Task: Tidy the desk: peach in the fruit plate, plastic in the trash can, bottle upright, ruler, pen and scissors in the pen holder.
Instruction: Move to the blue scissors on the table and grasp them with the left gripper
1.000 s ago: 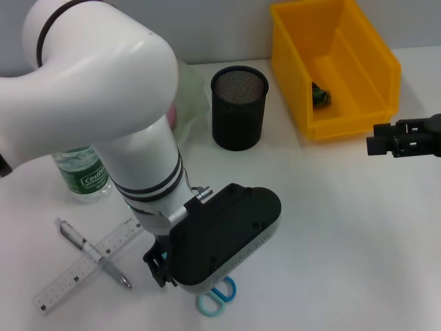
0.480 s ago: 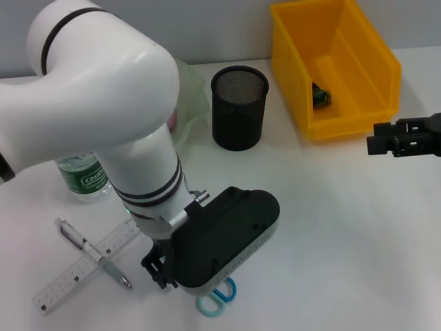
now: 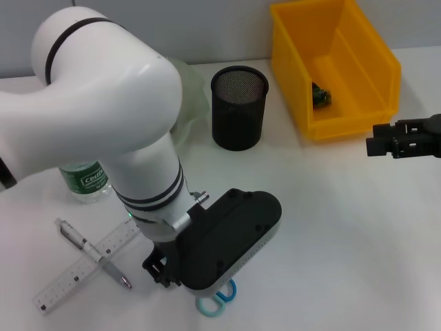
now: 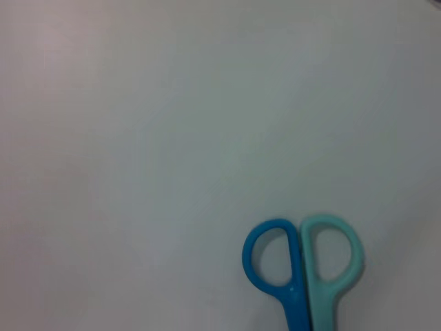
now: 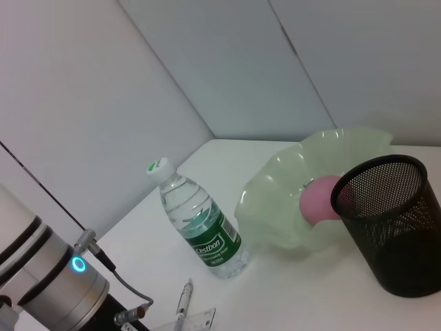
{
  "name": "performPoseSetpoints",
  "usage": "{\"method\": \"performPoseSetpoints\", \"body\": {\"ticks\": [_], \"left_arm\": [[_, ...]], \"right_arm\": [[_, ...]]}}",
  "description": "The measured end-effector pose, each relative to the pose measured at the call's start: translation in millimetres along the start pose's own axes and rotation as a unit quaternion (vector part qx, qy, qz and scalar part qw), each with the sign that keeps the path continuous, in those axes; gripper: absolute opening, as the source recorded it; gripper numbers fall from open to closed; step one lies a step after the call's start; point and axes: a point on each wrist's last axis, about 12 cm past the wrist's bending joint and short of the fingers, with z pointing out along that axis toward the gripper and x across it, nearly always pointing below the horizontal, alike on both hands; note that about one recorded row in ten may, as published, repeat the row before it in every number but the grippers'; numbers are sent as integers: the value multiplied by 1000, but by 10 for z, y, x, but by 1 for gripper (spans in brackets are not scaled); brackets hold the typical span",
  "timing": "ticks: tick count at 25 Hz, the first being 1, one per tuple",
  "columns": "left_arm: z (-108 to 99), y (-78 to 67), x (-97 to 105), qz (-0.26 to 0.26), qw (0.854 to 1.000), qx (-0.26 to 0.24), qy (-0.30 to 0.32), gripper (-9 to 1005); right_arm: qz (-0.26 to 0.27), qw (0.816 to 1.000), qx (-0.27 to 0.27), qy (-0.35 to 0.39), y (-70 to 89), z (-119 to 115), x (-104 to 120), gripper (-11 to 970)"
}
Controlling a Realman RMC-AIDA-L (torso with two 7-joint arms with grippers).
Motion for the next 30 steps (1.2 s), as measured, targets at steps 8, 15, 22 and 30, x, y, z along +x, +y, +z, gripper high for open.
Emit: {"method": "performPoseSetpoints", "body": {"ticks": [8,15,22,30], "left_arm": [[18,-13,5,-19,1000,3,1,490],[25,-17,1,-37,999,4,1,490],[40,-9,-21,-47,999,3,6,489],[63,-11,-39,-46,999,4,11,486]], "right_arm": [[0,1000,-1,0,2,6,3,777],[0,1000,-3,0,5,21,0,777],[-2,1000,-5,5,7,48,-16,777],[-1,1000,-7,6,13,55,-13,777]]}}
